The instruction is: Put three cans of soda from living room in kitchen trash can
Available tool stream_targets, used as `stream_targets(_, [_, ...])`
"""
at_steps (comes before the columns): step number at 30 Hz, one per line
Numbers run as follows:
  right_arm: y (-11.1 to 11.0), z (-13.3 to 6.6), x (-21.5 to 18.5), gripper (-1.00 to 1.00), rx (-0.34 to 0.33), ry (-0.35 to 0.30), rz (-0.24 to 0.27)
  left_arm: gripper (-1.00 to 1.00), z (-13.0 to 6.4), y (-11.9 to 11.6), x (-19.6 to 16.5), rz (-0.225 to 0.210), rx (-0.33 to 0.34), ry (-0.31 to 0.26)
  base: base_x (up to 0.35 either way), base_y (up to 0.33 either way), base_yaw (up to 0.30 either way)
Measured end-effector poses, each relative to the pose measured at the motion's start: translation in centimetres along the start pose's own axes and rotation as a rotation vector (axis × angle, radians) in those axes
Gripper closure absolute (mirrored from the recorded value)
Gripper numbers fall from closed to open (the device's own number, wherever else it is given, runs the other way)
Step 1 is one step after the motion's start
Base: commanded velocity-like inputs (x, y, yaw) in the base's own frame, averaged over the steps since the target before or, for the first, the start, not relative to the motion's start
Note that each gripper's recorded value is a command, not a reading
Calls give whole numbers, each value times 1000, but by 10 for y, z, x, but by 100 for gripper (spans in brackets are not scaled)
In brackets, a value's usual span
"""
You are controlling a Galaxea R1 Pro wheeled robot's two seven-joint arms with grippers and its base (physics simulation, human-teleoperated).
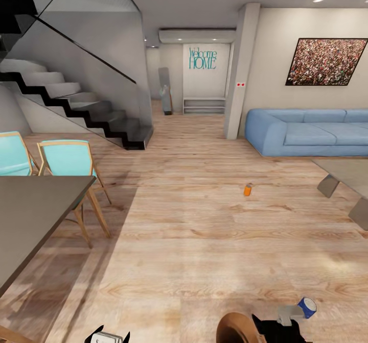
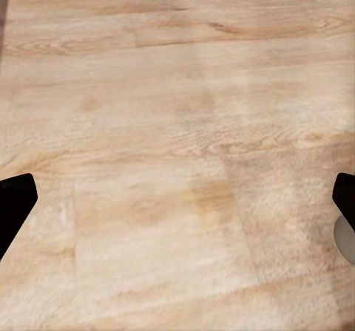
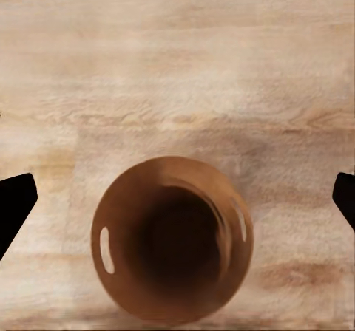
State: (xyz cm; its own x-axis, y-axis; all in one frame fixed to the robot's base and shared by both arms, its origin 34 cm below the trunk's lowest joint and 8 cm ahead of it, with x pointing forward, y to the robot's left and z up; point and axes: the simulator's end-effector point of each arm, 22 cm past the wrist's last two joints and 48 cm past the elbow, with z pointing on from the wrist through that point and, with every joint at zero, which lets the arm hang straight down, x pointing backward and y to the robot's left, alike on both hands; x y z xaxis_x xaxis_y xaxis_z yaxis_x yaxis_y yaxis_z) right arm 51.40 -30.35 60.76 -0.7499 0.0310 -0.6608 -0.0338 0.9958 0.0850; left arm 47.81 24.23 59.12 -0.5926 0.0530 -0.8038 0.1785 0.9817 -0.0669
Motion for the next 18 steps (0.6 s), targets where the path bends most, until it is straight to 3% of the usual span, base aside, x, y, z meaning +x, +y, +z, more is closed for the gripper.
stream_targets(3, [-4, 9, -16, -100, -10, 73, 42, -100, 0, 0, 0, -1, 0, 0, 0, 0, 0])
stream_targets(8, [-20, 18, -68, -100, -32, 133, 102, -100, 0, 0, 0, -2, 0, 0, 0, 0, 0])
stream_targets(9, [-33, 19, -90, -100, -60, 197, 141, -100, 0, 0, 0, -1, 0, -1, 0, 0, 0])
stream_targets(14, [-61, 25, -163, -100, -80, 241, 221, -100, 0, 0, 0, 1, -1, 0, 0, 0, 0])
stream_targets(18, [-80, 30, -171, -100, -57, 267, 244, -100, 3, 0, 4, 1, 0, 0, 0, 0, 0])
